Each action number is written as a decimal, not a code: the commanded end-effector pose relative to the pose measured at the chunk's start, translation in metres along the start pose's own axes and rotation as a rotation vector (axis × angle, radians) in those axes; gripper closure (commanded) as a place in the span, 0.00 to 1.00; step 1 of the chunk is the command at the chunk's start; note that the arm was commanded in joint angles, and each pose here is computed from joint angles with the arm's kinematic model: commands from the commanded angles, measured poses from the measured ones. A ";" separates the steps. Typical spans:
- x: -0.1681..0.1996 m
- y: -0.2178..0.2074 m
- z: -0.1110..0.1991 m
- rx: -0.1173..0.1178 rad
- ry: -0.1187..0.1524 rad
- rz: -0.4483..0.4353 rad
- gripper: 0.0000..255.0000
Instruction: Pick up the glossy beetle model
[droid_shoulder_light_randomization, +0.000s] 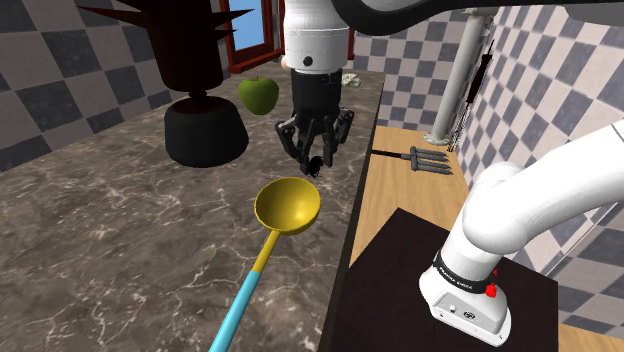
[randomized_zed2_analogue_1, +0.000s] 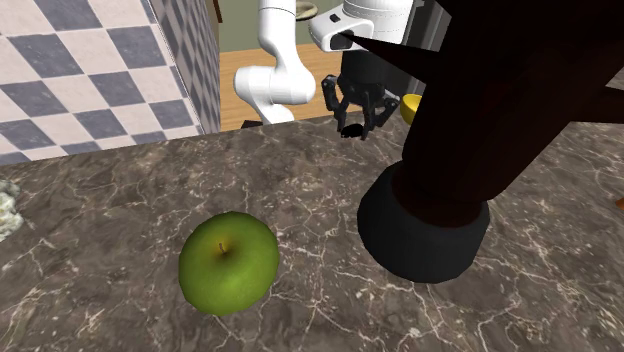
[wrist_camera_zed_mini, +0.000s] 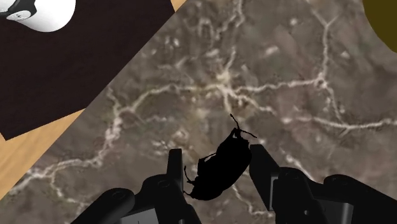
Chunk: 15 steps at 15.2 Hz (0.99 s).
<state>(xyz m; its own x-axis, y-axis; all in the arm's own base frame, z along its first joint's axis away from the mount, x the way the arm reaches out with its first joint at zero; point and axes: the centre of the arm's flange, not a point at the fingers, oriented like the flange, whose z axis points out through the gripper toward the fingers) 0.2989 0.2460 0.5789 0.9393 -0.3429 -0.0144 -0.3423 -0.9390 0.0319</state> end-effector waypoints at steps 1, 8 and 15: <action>0.000 0.000 0.000 0.000 0.000 0.000 1.00; 0.000 0.001 -0.005 0.000 0.000 0.000 1.00; 0.000 0.002 -0.042 0.000 0.000 0.000 1.00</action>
<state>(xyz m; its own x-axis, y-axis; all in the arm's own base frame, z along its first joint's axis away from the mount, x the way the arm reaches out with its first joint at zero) 0.2983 0.2459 0.6154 0.9393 -0.3427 -0.0140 -0.3421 -0.9391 0.0315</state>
